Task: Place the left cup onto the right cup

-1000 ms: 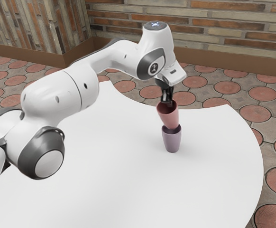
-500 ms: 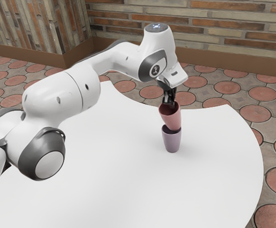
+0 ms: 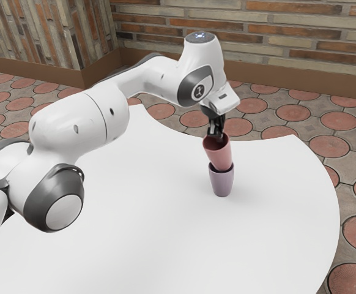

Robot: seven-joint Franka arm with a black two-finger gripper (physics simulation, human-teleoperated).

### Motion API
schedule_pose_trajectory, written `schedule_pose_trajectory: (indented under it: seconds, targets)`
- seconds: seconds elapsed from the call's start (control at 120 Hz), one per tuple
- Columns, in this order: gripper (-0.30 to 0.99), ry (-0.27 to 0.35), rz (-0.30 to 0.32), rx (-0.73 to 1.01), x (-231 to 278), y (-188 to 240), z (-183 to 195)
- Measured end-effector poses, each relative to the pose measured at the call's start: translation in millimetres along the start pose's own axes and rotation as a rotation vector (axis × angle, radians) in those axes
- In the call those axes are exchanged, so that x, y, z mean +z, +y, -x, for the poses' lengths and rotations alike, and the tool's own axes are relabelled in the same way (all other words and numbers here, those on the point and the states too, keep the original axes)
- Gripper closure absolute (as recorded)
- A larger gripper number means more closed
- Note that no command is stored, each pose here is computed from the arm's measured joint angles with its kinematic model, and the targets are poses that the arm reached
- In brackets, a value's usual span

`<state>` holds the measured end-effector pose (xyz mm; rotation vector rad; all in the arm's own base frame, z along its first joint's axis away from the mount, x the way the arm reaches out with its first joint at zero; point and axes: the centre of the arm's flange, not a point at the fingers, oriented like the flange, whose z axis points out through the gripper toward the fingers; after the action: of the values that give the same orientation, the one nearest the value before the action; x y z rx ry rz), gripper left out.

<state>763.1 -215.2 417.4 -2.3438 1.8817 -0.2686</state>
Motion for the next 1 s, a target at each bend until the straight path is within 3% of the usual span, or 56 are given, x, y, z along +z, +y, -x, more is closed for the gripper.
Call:
schedule_pose_trajectory:
  seconds: [0.317,0.517,0.625,0.783,1.0]
  targets:
    - [0.78,0.000,0.013,-0.001,6.5,1.5,-0.1]
    - [0.38,-0.002,0.015,0.007,9.3,1.5,0.2]
    - [0.23,-0.003,0.014,0.014,9.2,1.3,0.4]
    - [0.11,-0.003,0.013,0.023,9.1,1.0,0.8]
    - [0.04,-0.005,0.015,0.031,9.9,0.7,2.0]
